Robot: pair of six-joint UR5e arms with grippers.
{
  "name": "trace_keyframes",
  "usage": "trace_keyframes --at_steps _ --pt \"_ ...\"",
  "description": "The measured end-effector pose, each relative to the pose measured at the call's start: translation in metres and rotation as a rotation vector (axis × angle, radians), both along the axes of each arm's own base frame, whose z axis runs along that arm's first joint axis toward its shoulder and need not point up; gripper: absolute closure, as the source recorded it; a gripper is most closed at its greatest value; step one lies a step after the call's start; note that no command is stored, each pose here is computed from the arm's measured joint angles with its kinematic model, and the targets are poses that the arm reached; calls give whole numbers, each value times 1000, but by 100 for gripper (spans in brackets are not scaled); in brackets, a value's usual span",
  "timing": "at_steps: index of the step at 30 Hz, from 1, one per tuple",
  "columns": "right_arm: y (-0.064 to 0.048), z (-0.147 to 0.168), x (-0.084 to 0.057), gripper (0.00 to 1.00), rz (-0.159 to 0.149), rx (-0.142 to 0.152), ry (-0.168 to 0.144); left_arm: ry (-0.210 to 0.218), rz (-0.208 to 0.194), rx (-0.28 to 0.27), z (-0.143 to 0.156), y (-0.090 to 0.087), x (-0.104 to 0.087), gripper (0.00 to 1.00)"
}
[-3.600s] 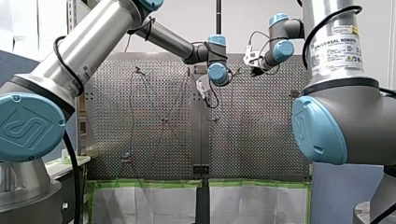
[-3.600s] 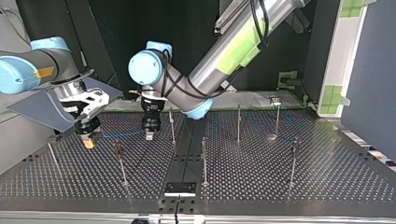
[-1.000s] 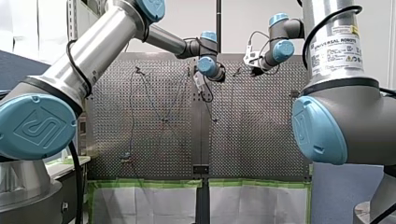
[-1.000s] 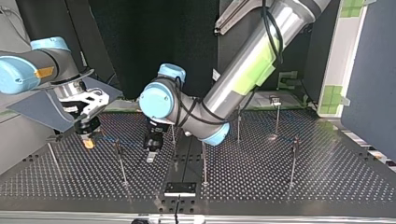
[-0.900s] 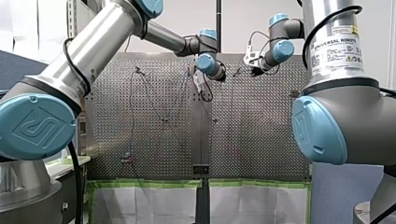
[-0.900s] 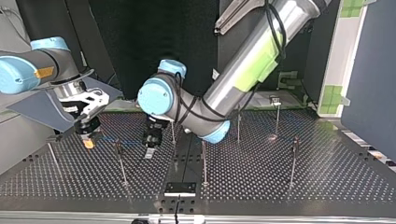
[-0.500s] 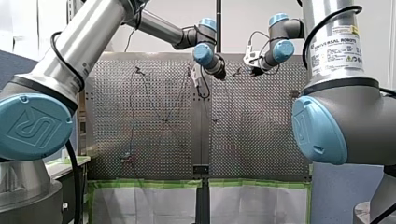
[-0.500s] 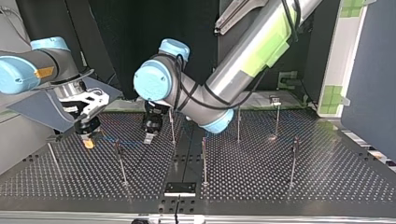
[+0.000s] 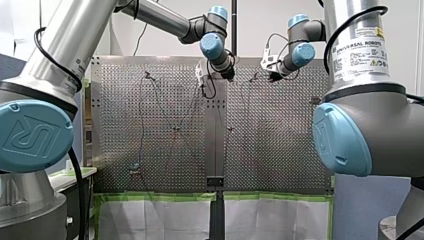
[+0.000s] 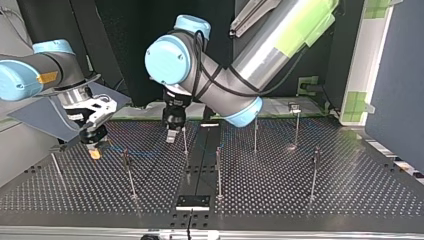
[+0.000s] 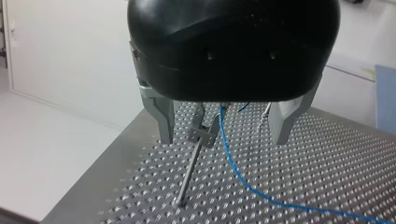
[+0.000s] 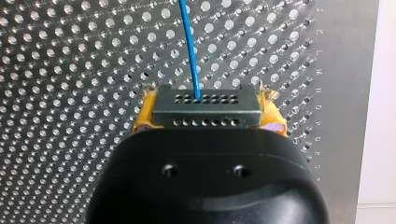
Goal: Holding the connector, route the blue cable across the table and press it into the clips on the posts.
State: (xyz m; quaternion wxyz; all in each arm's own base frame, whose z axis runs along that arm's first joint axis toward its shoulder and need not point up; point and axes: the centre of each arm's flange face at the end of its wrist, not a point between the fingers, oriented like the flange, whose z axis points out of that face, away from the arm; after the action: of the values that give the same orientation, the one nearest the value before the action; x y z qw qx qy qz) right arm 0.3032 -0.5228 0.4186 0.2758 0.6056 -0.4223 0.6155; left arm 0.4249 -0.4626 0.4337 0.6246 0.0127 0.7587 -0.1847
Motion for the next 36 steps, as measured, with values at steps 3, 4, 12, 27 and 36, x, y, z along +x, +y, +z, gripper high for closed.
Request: trace_keyframes --at_steps 3,4,12,27,36 --pt "0 0 0 100 0 0 0 -14 24 5 5 8 -7 0" --pt "0 0 0 100 0 0 0 -20 30 7 6 10 -8 0" --pt "0 0 0 100 0 0 0 -73 74 -10 19 30 -18 0" --pt "0 0 0 100 0 0 0 -174 110 -88 42 58 -50 0" --pt "0 0 0 100 0 0 0 -227 106 -139 52 70 -71 0"
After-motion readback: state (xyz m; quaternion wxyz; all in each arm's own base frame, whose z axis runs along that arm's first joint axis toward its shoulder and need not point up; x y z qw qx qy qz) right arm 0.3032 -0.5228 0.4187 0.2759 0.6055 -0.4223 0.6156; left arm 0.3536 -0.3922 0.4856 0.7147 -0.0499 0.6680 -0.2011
